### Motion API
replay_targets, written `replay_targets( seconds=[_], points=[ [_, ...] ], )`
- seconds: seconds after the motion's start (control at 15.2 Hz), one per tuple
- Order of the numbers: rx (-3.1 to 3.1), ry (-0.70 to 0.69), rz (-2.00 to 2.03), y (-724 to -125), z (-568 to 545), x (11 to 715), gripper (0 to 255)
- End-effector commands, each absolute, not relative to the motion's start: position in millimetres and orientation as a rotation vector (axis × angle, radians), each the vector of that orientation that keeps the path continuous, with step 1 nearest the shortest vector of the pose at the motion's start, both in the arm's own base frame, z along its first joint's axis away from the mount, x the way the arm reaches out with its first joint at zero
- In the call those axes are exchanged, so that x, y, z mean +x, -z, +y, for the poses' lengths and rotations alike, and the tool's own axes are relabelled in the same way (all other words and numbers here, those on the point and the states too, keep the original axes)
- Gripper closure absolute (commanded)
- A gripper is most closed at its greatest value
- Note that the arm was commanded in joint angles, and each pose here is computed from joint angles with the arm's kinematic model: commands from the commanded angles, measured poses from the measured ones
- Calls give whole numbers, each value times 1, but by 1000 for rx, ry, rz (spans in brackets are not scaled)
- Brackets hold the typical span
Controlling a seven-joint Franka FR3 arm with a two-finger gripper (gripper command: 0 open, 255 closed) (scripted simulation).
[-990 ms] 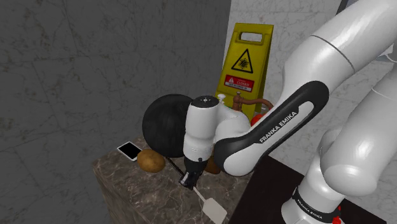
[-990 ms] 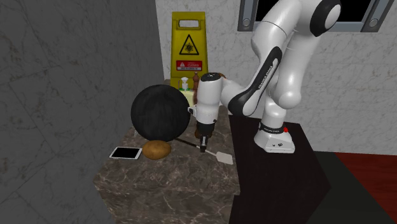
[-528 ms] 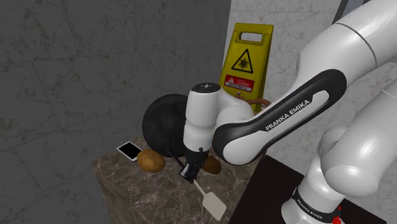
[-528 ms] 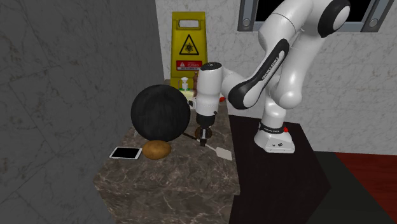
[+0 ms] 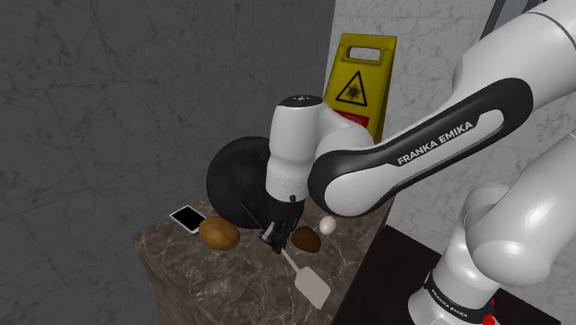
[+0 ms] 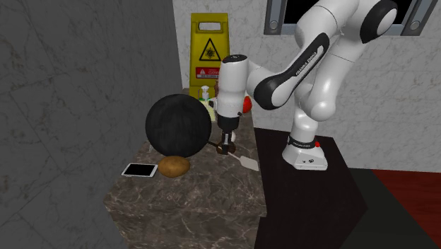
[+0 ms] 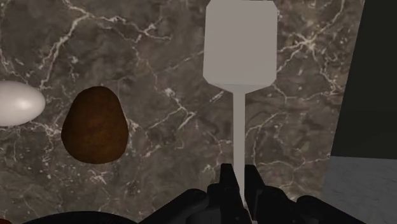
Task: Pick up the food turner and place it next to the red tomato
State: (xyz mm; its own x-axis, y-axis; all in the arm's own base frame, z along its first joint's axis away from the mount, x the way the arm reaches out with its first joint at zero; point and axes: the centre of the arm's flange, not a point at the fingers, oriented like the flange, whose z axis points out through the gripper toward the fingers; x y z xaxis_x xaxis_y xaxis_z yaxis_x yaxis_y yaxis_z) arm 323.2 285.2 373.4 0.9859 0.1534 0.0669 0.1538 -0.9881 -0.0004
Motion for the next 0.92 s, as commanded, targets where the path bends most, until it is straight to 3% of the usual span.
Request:
replay_targets(
  seconds=[0.0, 0.86],
  points=[
    [-3125, 104, -242, -384, 285, 322, 255],
    [-3125, 104, -242, -434, 245, 323, 255]
  ],
)
